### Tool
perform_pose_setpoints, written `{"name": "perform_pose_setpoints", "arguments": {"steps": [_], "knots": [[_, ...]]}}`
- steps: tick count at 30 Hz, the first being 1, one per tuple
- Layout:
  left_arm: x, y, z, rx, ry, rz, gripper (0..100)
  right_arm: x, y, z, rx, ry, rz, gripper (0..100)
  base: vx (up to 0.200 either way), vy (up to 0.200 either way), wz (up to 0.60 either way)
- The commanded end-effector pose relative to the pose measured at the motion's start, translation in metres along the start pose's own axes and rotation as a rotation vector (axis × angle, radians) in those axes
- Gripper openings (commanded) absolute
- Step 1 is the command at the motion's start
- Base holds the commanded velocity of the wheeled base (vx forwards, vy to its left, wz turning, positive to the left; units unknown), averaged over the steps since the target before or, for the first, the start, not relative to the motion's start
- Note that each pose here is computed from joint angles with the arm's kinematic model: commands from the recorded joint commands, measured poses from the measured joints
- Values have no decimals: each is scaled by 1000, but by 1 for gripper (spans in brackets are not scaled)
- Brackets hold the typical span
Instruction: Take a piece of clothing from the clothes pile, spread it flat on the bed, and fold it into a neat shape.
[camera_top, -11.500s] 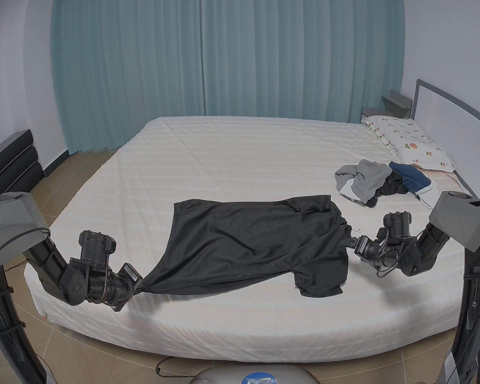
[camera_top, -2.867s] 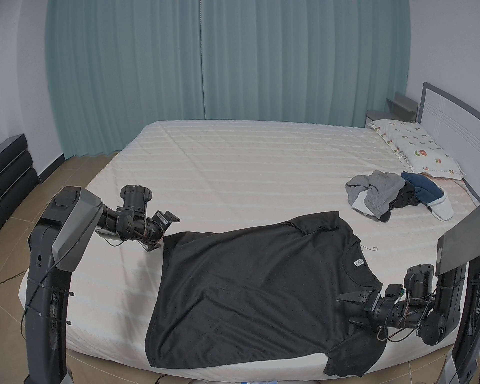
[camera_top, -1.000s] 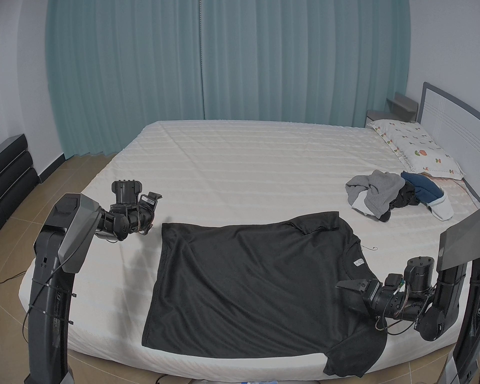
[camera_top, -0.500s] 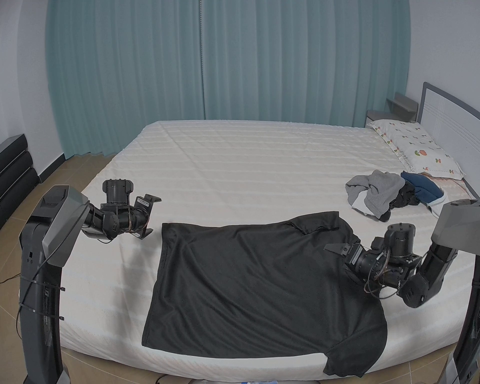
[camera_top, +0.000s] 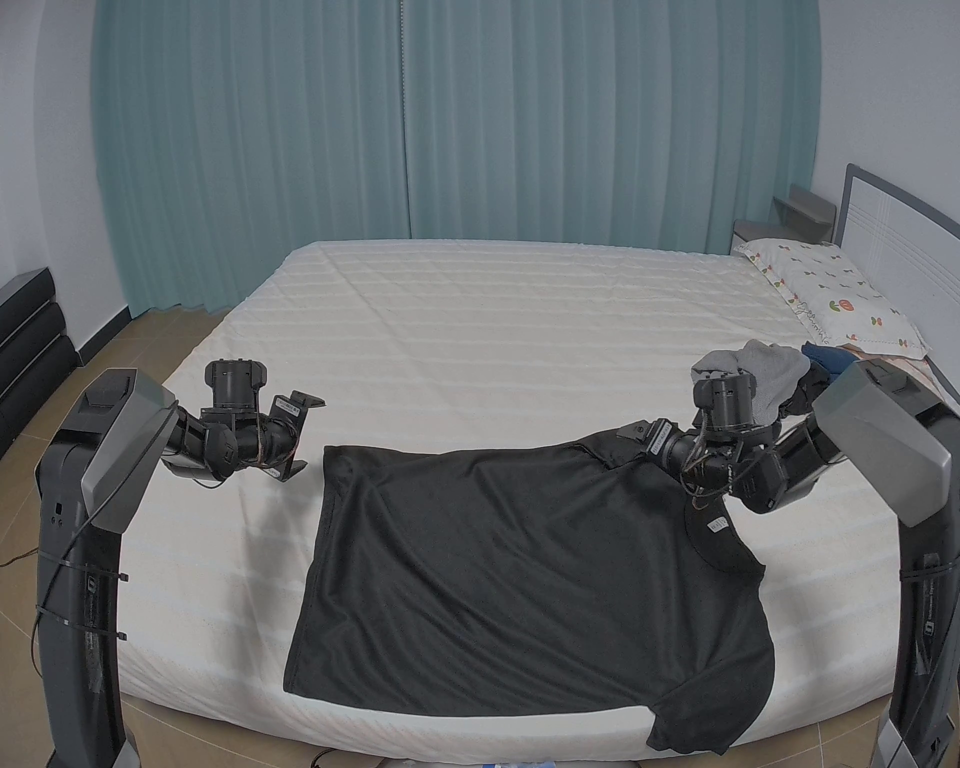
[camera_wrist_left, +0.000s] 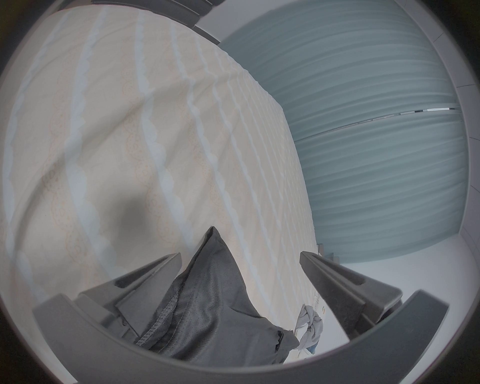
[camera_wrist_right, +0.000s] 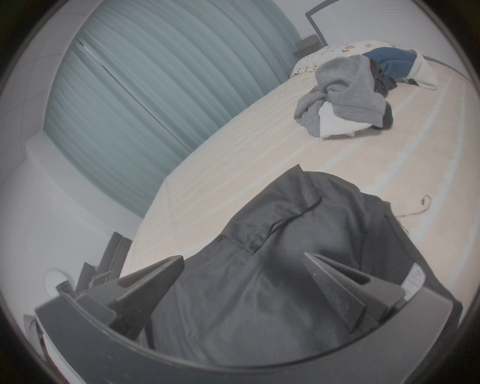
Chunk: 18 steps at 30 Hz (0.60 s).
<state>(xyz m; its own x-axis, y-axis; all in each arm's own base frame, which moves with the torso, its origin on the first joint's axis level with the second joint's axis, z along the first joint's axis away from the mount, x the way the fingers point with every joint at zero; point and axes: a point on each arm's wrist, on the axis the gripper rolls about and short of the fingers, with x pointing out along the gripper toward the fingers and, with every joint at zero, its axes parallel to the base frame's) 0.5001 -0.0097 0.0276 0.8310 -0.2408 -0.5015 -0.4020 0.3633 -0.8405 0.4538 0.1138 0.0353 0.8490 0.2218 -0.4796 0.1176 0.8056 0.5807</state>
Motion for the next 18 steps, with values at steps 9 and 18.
{"name": "perform_pose_setpoints", "arguments": {"steps": [9, 18], "knots": [[0, 1, -2, 16, 6, 5, 100, 63, -18, -15, -11, 42, -92, 100, 0, 0, 0], [0, 1, -2, 19, 7, 4, 100, 84, -16, 3, -2, -55, -70, 100, 0, 0, 0]]}}
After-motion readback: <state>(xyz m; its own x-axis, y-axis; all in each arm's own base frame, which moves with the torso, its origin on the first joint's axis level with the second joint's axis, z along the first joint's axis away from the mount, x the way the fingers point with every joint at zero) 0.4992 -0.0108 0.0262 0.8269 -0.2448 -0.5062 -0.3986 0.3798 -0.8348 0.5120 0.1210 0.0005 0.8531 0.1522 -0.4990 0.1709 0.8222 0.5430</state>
